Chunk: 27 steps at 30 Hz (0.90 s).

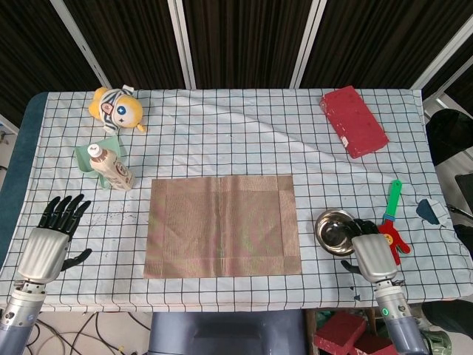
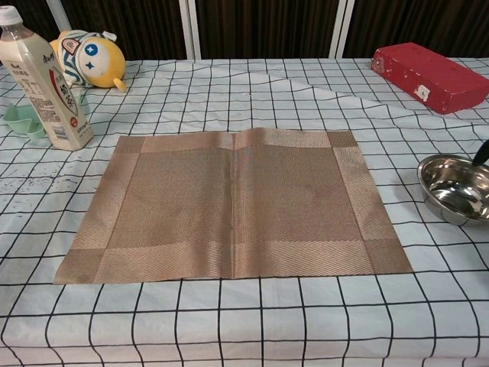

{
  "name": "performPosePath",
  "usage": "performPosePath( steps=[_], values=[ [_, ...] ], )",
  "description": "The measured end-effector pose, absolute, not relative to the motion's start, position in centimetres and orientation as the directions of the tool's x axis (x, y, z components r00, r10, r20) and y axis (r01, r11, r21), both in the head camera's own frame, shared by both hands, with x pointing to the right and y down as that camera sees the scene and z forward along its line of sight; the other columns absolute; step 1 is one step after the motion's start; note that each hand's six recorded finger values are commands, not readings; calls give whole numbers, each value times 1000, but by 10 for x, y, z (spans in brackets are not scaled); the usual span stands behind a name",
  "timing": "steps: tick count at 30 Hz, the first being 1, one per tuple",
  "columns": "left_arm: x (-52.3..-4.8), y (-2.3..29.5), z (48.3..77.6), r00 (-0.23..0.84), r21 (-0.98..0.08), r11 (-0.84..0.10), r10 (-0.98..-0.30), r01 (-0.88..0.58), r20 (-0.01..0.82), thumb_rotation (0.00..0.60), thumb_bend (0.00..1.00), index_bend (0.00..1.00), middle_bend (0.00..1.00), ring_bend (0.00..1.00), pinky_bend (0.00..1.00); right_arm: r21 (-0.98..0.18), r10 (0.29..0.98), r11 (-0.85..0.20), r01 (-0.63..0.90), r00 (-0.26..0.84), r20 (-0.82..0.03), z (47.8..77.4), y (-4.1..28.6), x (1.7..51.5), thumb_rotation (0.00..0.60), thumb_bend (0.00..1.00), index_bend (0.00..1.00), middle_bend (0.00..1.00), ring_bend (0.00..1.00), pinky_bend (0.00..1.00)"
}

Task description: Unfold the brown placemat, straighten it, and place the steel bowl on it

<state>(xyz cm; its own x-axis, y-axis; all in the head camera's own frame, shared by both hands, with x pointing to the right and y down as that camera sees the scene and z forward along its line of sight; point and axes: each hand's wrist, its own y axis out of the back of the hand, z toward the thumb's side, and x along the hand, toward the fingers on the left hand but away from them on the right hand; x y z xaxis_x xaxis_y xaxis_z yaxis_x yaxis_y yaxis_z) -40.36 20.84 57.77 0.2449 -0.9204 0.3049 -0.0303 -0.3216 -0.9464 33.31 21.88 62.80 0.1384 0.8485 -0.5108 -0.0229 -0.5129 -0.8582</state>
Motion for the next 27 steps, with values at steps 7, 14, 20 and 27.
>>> performPosePath(
  steps=[7,14,20,27],
  values=[
    [-404,206,582,241,-938,-345,-914,-41,326,600,51,64,27,26,50,-846,837,-531,-37,132,-531,641,221,328,600,111,363,253,181,212],
    [-404,206,582,239,-936,-348,-914,-48,328,600,52,69,27,26,51,-837,826,-545,-51,138,-546,652,222,323,600,150,411,309,212,218],
    [-404,206,583,240,-934,-354,-912,-53,332,600,52,71,27,27,51,-830,818,-554,-61,148,-556,664,220,317,600,220,476,389,269,231],
    [-404,206,584,240,-930,-362,-910,-62,338,600,53,76,28,26,51,-829,814,-554,-75,157,-559,674,216,312,600,410,614,498,361,292]
  ],
)
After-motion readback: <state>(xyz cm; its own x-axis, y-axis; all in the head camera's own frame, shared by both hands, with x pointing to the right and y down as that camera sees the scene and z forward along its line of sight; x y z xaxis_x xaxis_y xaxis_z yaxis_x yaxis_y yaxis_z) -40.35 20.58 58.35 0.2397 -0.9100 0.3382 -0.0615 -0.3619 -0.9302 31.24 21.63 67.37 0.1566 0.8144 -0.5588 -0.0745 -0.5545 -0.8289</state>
